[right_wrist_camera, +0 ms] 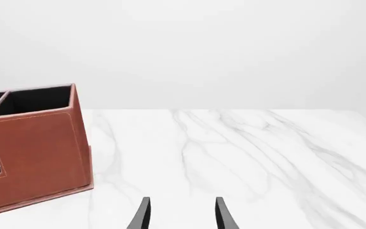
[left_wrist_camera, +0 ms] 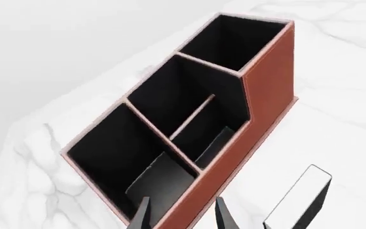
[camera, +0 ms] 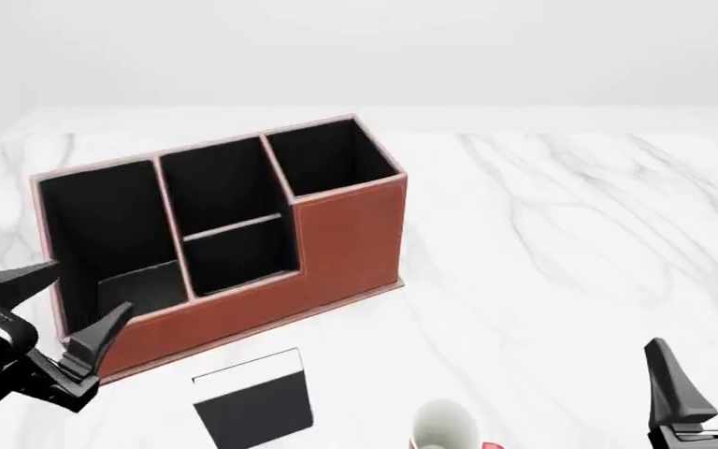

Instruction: Pick up the book and place it in the front compartment of the caddy.

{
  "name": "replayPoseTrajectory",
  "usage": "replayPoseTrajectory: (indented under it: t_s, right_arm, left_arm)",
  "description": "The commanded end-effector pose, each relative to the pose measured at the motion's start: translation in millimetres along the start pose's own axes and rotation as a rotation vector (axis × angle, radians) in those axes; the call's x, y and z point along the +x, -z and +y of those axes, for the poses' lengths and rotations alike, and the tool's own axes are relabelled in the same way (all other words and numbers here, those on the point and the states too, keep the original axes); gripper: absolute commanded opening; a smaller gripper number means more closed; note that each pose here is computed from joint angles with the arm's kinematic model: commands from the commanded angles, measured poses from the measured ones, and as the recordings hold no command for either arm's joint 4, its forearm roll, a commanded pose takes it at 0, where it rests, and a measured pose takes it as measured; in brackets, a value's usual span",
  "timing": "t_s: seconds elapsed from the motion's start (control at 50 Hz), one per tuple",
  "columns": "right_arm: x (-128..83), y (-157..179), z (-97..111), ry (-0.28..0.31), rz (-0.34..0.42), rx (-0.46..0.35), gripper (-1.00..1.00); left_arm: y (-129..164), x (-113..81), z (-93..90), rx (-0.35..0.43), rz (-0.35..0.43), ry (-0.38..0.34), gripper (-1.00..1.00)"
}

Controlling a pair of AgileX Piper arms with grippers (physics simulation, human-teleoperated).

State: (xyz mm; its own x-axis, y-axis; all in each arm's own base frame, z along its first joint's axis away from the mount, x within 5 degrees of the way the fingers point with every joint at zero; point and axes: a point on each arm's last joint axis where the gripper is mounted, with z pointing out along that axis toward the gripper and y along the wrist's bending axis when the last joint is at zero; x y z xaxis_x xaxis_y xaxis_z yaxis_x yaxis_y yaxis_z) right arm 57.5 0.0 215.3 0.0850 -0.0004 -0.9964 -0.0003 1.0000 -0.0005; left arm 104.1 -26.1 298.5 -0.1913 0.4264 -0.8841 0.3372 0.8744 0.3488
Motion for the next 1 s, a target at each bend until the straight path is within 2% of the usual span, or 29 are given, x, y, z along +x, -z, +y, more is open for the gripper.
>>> replayPoseTrajectory:
  t_s: [0.02, 0.06, 0.16, 0.22, 0.32, 0.42, 0.46, 0.48, 0.68, 0.74, 0.78, 0.8, 0.88, 0.92, 0.96, 0.98, 1.0]
  right_arm:
    - [0, 0, 0, 0.0, 0.0, 0.0, 1.0]
    - [0, 0, 0, 0.0, 0.0, 0.0, 1.0]
    - [0, 0, 0, 0.0, 0.0, 0.0, 1.0]
    - [0, -1, 0, 0.0, 0.0, 0.0, 1.0]
    - [0, 0, 0, 0.0, 0.0, 0.0, 1.0]
    - [0, 0, 0, 0.0, 0.0, 0.0, 1.0]
    - [0, 0, 0, 0.0, 0.0, 0.0, 1.0]
    - [0, 0, 0, 0.0, 0.0, 0.0, 1.0]
    - [0, 0, 0, 0.0, 0.0, -0.001, 1.0]
    - [0, 0, 0, -0.001, 0.0, 0.0, 1.0]
    - [0, 0, 0, 0.0, 0.0, 0.0, 1.0]
    - [0, 0, 0, 0.0, 0.0, 0.0, 1.0]
    - [0, 0, 0, -0.001, 0.0, 0.0, 1.0]
    - [0, 0, 0, 0.0, 0.0, 0.0, 1.0]
    - [0, 0, 0, 0.0, 0.0, 0.0, 1.0]
    - [0, 0, 0, 0.0, 0.0, 0.0, 1.0]
    - [0, 0, 0, 0.0, 0.0, 0.0, 1.0]
  left_arm:
    - [-9, -19.8, -1.3, 0.104, 0.069, -0.139, 1.0]
    - [-14, -18.6, -4.3, 0.135, 0.097, -0.18, 1.0]
    - [-25, -17.8, -11.3, 0.201, 0.144, -0.227, 1.0]
    - [-27, -20.5, -11.8, 0.21, 0.146, -0.23, 1.0]
    - [-33, -18.2, -12.8, 0.227, 0.171, -0.299, 1.0]
    - [-39, -19.6, -14.9, 0.252, 0.19, -0.326, 1.0]
    - [-38, -26.2, -15.6, 0.261, 0.173, -0.324, 1.0]
    - [-39, -24.5, -15.1, 0.262, 0.183, -0.344, 1.0]
    - [-50, -35.5, -17.5, 0.306, 0.212, -0.374, 1.0]
    - [-55, -43.8, -24.3, 0.354, 0.231, -0.36, 1.0]
    - [-55, -43.9, -22.2, 0.346, 0.229, -0.371, 1.0]
    - [-60, -40.1, -20.9, 0.346, 0.258, -0.385, 1.0]
    - [-65, -53.1, -30.1, 0.401, 0.275, -0.36, 1.0]
    - [-72, -47.1, -29.5, 0.409, 0.31, -0.391, 1.0]
    - [-71, -56.7, -41.0, 0.46, 0.303, -0.386, 1.0]
    - [-73, -58.5, -42.4, 0.467, 0.314, -0.379, 1.0]
    - [-77, -53.5, -37.3, 0.454, 0.333, -0.402, 1.0]
